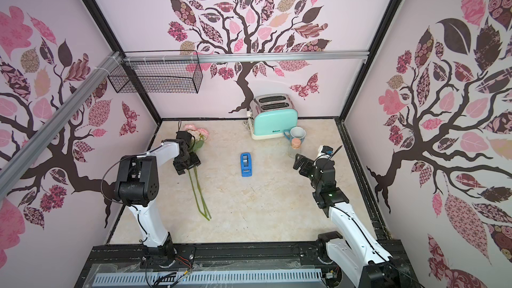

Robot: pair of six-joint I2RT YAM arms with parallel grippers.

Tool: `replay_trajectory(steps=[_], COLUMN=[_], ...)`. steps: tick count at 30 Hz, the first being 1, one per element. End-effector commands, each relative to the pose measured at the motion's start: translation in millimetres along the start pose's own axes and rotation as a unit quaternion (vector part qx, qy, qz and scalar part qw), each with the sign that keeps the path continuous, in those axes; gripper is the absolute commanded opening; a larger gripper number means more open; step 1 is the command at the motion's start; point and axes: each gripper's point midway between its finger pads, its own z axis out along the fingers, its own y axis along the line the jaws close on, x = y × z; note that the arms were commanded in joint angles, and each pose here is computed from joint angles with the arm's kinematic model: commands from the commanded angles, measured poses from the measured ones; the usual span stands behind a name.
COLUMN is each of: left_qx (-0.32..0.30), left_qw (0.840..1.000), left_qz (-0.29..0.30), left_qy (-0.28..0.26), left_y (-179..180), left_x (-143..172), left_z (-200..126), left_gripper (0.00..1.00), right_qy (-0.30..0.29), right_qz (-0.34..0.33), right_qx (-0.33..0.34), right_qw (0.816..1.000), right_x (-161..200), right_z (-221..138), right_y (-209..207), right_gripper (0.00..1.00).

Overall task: Wrap bouquets with tape
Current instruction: Pick up the unwrapped bouquet from the center of the board.

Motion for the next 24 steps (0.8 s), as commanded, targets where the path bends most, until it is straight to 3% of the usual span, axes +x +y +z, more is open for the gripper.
replay_trajectory(steps=[1, 17, 22, 24], left_qx=[0.014, 0.009, 0.025, 0.032], left_qw=[1.000, 1.000, 0.999, 0.998], left_qz=[-0.003, 0.015, 0.043, 0.062], left_qy=[-0.008, 0.008, 0.004, -0.008], left_y=[-8, -8, -18, -25], left_x=[-9, -1, 0, -2], left_z=[1, 23, 16, 5], left_gripper=[0.66, 0.20, 0.02, 0.00], right_qy=[0.000, -0.001, -0.005, -0.006], right_qz=[-0.007, -0.006, -0.007, -0.007], right_qx=[-0.012, -0.015, -0.015, -0.017], right_qw=[1.000, 1.000, 1.000, 1.000], right_x=[-1, 0, -2, -2], right_z=[-1, -1, -3, -3], right_y=[6, 6, 7, 8], right_gripper=[1.00, 1.00, 1.00, 1.00])
